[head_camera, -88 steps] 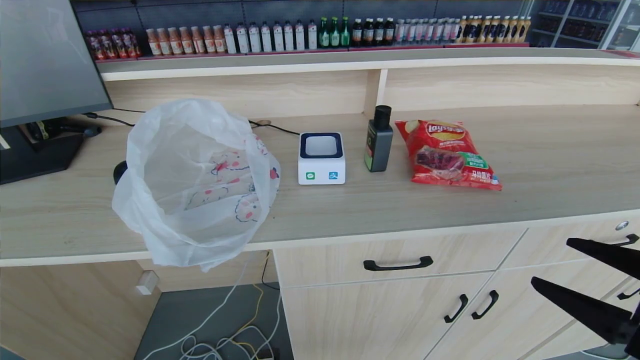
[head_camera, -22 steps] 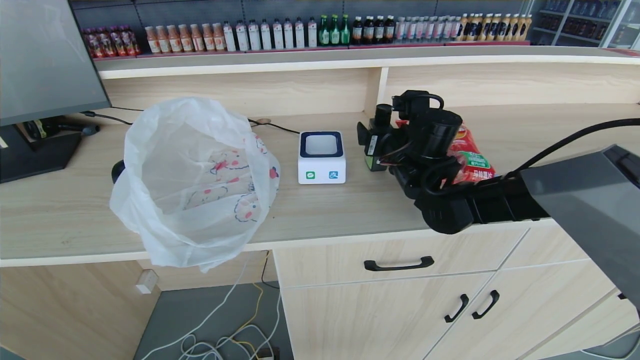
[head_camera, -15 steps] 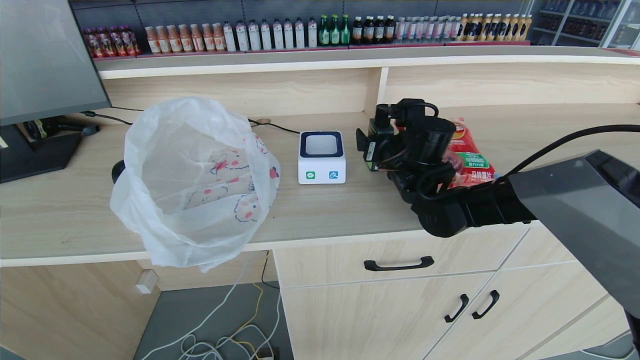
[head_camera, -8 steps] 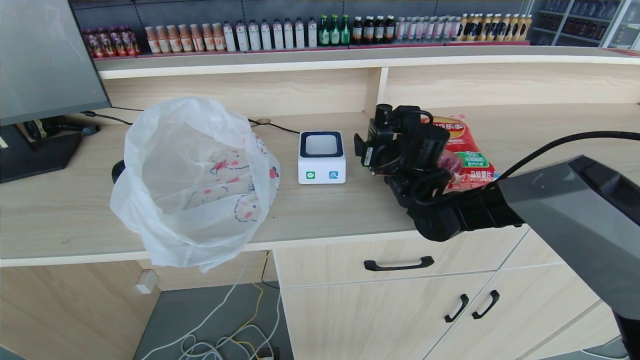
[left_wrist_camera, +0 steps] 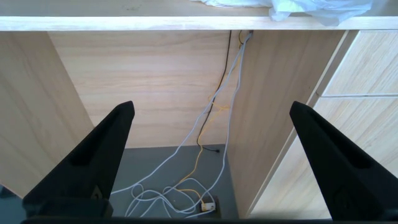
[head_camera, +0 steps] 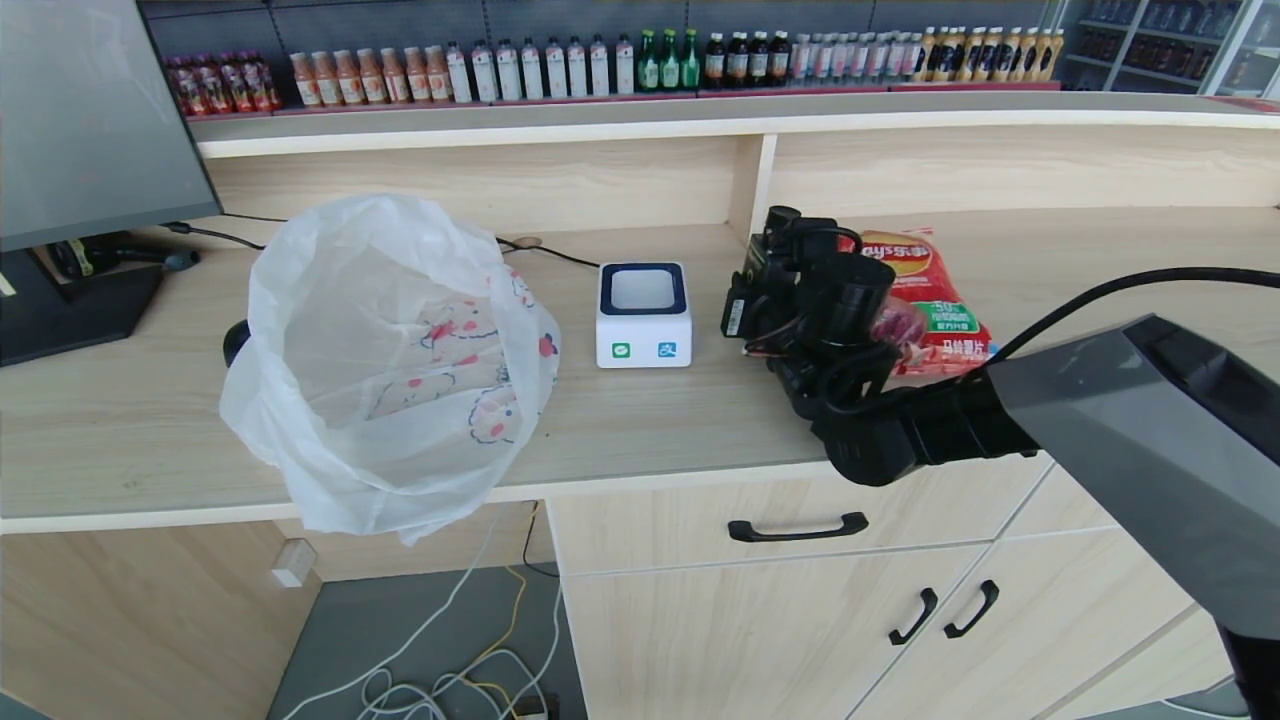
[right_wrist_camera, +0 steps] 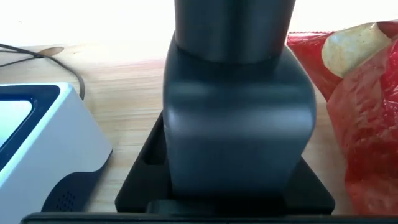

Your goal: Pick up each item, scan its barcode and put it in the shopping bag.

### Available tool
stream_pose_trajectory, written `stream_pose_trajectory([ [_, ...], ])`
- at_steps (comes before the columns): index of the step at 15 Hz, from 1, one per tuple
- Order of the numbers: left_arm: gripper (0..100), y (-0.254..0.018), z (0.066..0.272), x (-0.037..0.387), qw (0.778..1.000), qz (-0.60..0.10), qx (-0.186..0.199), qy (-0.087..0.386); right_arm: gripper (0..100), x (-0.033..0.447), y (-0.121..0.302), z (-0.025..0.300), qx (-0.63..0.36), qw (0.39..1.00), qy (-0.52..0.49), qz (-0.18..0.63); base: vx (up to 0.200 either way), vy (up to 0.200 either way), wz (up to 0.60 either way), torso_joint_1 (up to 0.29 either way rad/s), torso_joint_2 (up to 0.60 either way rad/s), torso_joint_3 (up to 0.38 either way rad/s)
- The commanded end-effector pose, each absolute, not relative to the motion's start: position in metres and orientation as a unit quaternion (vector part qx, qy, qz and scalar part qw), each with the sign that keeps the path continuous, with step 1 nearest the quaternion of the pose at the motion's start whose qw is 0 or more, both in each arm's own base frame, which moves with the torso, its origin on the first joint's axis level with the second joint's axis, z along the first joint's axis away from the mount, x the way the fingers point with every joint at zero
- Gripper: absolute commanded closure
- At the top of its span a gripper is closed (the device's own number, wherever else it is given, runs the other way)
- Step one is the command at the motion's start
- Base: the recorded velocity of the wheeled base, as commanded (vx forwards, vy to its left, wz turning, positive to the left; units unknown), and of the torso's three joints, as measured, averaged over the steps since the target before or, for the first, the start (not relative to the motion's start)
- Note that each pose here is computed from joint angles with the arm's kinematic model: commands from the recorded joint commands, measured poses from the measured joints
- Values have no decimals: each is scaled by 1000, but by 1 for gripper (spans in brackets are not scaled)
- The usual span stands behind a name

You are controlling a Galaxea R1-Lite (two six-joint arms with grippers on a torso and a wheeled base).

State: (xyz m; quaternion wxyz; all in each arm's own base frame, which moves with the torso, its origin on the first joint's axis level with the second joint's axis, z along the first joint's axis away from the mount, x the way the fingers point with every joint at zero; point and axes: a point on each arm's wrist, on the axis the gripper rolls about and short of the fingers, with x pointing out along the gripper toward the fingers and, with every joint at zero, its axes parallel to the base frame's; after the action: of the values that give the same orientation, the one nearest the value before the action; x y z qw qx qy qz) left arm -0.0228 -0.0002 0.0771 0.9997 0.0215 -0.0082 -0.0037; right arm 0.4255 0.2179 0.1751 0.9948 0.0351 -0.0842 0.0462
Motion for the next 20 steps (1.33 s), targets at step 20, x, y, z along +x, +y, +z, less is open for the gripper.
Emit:
stream_pose_trajectory([
  [20,0,0,77,-23,1000,-4,21,-9,100,301,210,251,62,978,-163,113,0,0,0,0,0,0],
])
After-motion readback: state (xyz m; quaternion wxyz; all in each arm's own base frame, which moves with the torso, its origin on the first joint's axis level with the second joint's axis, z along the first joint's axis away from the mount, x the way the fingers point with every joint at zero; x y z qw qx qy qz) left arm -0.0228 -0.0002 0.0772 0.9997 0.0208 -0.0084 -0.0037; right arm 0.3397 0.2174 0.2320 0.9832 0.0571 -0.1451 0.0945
